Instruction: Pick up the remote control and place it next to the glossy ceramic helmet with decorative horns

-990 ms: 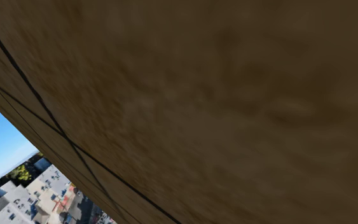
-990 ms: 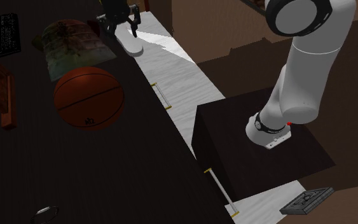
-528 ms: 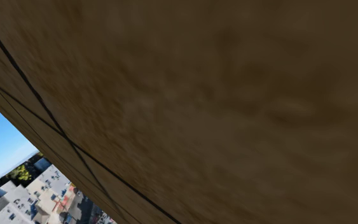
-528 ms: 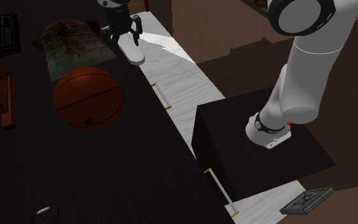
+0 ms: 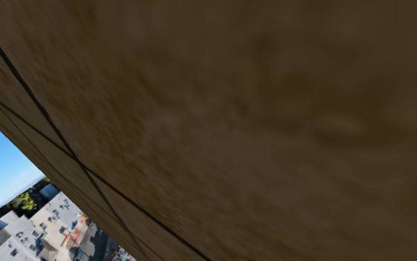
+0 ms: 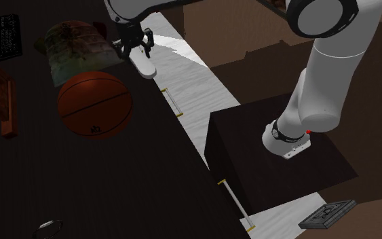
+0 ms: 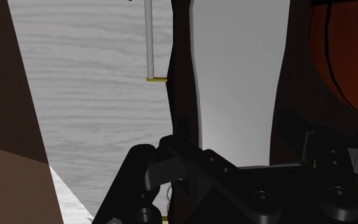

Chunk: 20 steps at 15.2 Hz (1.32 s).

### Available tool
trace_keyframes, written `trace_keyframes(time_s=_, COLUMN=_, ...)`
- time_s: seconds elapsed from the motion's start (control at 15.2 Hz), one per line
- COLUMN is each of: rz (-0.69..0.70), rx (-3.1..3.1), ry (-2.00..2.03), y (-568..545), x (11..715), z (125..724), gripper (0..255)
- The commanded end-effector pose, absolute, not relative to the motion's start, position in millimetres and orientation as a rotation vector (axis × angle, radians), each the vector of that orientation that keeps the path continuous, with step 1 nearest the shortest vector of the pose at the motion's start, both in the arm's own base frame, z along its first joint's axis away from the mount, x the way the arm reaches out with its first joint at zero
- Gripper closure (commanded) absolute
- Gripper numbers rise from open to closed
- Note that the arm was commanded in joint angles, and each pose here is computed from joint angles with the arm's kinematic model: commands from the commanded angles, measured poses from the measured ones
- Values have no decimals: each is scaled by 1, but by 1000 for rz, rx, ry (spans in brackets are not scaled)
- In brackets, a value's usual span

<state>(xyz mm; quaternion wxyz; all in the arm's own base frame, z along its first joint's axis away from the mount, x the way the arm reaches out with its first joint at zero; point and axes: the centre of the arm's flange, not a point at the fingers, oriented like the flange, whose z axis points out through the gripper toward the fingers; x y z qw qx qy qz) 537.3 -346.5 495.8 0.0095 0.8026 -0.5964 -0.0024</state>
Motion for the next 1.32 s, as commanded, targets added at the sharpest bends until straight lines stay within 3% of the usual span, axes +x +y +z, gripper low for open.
trace_keyframes(time_s=0.0, rz=-6, rx=2507, ry=-1863, y=-347, x=536, z=485, gripper=255)
trace_keyframes(time_s=1.25, rz=-6, rx=2507, ry=-1863, y=-347, x=536, z=385, gripper=255)
